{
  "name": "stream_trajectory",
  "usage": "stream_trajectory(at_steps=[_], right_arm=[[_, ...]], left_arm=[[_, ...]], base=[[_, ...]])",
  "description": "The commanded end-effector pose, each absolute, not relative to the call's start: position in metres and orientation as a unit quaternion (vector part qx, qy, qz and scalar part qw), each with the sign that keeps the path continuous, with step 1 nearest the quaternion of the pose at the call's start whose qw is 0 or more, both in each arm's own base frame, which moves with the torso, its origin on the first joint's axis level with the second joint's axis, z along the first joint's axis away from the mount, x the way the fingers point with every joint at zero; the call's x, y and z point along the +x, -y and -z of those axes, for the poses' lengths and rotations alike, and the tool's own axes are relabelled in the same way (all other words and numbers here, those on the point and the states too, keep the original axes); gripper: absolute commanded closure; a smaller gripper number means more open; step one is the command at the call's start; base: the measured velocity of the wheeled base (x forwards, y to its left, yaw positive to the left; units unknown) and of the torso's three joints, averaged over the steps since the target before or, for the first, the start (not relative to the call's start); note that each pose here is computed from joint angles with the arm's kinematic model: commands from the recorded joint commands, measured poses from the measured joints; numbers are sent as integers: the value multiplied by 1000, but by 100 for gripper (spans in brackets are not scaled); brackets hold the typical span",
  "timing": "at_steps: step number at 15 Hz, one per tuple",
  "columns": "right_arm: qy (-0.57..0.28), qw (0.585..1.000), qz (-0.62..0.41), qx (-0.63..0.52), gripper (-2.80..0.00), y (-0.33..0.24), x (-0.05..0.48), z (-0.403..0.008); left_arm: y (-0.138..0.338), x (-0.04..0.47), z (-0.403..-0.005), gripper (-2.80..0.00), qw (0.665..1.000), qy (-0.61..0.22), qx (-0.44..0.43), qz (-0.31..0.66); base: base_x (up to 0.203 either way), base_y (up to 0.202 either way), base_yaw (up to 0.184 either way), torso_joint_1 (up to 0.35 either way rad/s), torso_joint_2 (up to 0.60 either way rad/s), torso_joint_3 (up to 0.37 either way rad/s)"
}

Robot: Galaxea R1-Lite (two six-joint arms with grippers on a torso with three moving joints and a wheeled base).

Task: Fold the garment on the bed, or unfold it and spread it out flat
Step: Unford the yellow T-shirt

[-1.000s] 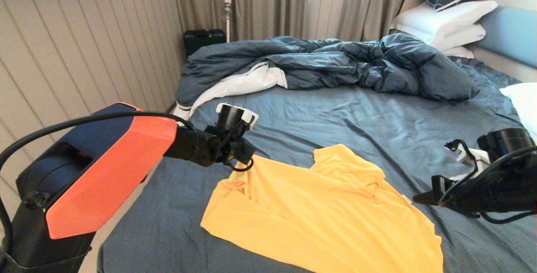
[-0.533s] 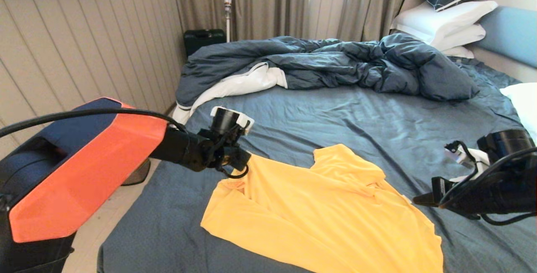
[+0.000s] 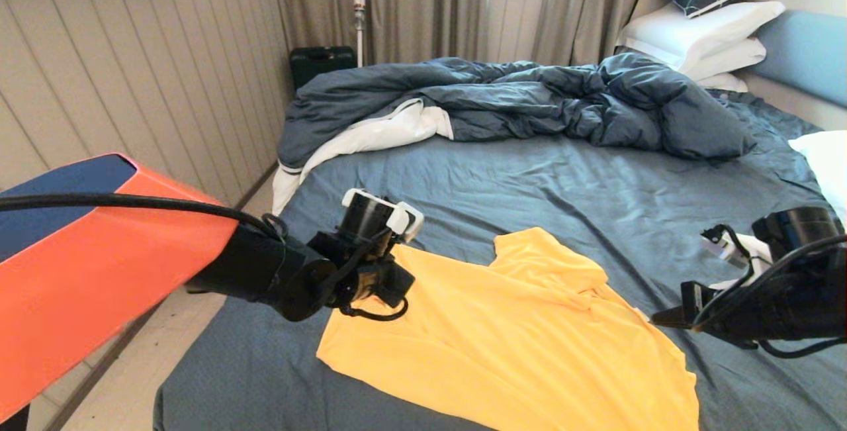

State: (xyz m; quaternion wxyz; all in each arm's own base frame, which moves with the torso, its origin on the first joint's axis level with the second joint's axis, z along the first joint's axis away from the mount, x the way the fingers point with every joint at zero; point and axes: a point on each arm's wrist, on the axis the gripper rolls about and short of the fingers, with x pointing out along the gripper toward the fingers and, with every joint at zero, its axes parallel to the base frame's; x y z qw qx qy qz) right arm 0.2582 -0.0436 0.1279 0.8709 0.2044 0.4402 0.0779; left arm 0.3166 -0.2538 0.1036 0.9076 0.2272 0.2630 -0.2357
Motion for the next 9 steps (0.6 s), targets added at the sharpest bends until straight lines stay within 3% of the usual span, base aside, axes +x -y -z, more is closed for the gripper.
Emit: stream_trajectory(at_steps=[1, 9], right_arm=[[-440, 870, -78, 206, 0, 44, 258, -128], [-443, 869, -79, 207, 0, 44, 258, -126]], left_arm=[[262, 309, -97, 0, 901, -268, 235, 247], [267, 318, -52, 0, 882, -311, 255, 245]], base=[[0, 0, 0, 0, 0, 0], [0, 0, 0, 0, 0, 0]])
